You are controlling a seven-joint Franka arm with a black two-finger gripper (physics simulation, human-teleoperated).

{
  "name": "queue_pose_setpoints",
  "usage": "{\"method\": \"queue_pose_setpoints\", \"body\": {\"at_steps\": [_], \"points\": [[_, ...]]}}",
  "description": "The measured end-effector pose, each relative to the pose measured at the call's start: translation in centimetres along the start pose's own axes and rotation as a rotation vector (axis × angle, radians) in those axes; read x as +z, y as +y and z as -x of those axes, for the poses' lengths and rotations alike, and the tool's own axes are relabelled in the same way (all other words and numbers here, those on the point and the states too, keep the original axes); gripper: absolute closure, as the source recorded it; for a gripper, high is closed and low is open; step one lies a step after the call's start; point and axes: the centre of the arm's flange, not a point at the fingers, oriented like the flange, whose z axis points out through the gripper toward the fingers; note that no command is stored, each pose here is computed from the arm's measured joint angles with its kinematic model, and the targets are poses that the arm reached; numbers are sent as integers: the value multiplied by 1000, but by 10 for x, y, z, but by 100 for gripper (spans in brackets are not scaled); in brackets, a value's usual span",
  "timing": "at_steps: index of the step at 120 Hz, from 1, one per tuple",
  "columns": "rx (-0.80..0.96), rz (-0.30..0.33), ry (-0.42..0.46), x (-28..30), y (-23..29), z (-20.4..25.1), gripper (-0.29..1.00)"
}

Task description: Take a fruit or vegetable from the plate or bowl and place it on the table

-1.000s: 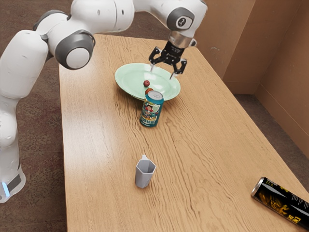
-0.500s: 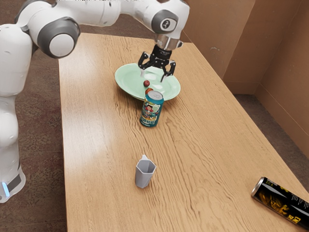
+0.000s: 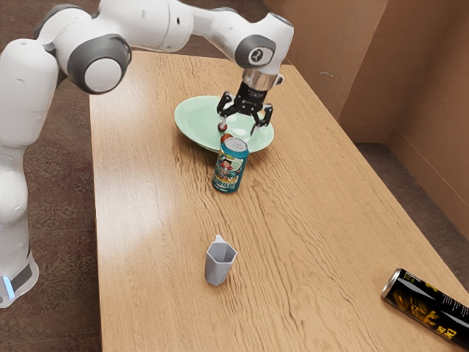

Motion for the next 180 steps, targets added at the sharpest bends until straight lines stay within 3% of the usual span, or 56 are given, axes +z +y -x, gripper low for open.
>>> {"method": "queue_pose_setpoints", "body": {"at_steps": [35, 129, 154, 180], "points": [[-43, -5, -64, 24, 4, -14, 0], [-95, 11, -133, 43, 2, -38, 0], [-93, 21, -147, 43, 3, -38, 14], [-92, 16, -152, 49, 4, -39, 21]]}}
